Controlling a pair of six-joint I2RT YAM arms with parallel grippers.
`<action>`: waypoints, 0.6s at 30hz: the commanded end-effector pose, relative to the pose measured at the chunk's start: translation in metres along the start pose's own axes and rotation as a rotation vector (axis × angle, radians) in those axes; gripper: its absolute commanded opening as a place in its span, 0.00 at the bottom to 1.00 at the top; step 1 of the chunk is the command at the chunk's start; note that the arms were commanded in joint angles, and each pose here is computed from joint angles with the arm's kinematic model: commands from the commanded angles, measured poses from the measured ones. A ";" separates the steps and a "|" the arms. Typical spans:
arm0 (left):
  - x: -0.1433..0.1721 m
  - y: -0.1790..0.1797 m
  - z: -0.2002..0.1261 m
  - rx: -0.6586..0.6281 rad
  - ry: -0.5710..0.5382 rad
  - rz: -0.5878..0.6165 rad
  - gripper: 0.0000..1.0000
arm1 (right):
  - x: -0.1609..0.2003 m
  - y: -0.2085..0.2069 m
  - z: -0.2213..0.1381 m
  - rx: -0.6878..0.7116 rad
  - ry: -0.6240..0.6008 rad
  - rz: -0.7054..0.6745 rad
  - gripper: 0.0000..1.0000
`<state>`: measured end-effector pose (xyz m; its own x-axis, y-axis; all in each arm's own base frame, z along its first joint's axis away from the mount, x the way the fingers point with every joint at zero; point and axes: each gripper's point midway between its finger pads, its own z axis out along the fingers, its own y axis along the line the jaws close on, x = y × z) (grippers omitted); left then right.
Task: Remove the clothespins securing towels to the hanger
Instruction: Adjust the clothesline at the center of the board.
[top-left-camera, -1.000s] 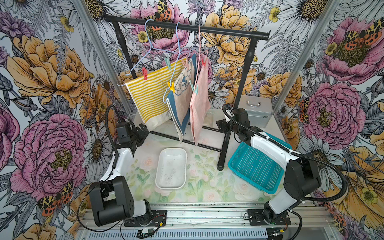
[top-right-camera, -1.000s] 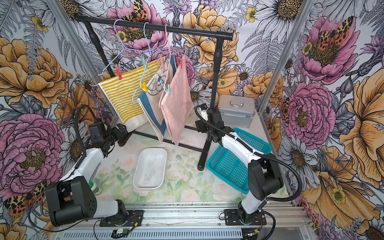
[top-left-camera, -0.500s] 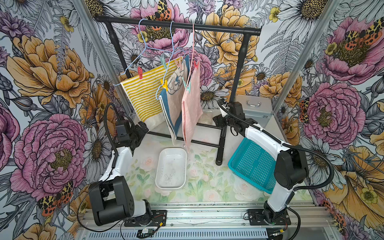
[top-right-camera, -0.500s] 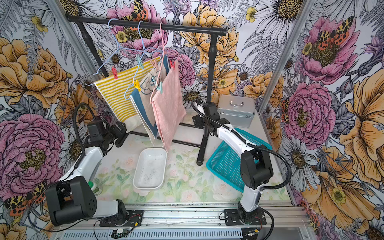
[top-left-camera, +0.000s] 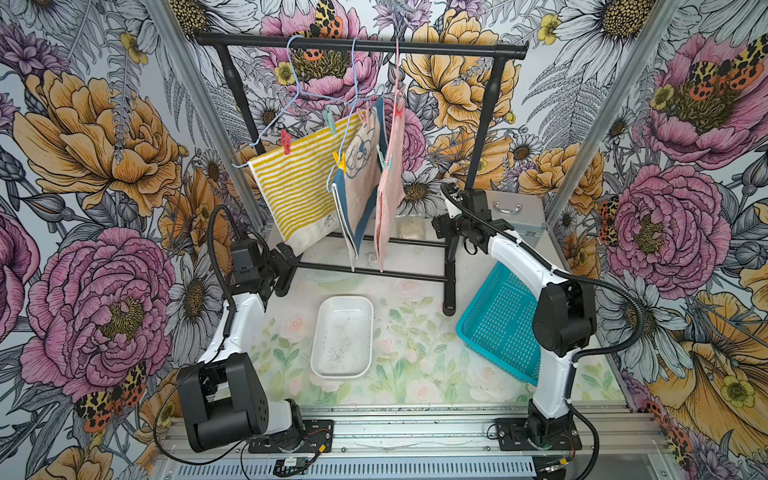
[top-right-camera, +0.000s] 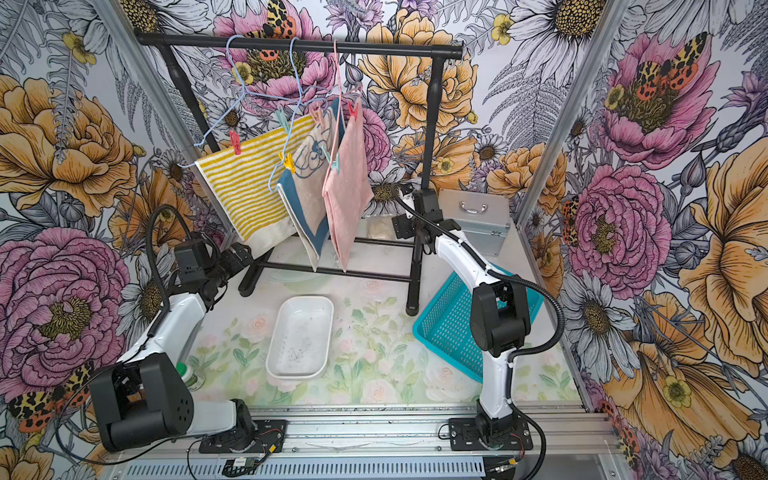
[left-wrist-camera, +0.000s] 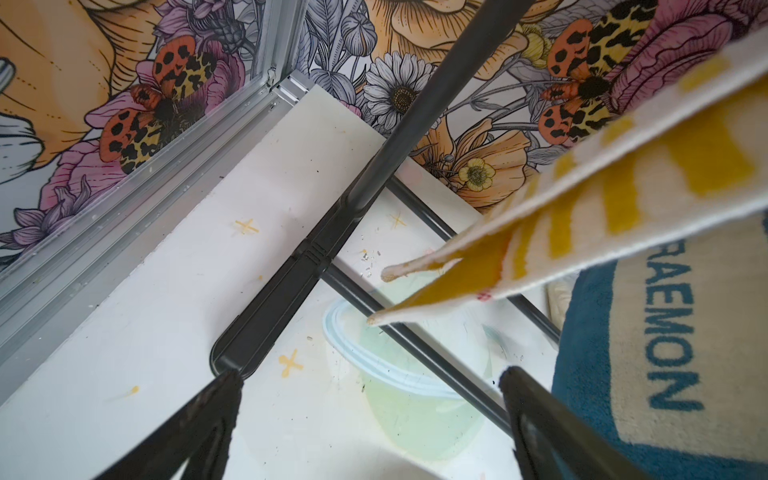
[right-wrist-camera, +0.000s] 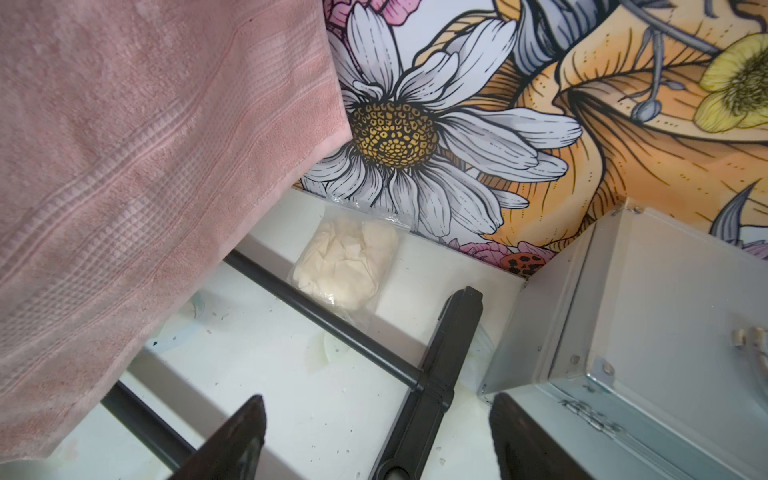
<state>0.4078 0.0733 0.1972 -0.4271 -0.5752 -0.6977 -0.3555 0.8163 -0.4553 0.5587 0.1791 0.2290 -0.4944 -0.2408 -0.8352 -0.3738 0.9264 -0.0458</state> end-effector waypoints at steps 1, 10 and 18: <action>0.002 -0.015 -0.014 0.035 -0.003 0.034 0.99 | -0.038 -0.017 -0.009 -0.026 -0.088 0.143 0.84; 0.042 -0.033 -0.038 0.040 0.082 0.070 0.99 | -0.021 -0.013 -0.053 -0.040 -0.022 0.189 0.85; 0.084 -0.030 -0.063 0.011 0.186 0.109 0.99 | 0.034 0.038 -0.115 -0.139 0.043 0.229 0.98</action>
<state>0.3491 0.0000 0.2050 -0.5581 -0.4930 -0.6674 -0.2534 0.8672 -0.4287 0.4598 0.1589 0.2295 -0.6060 -0.1961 -0.7709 -0.3643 0.9300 0.0497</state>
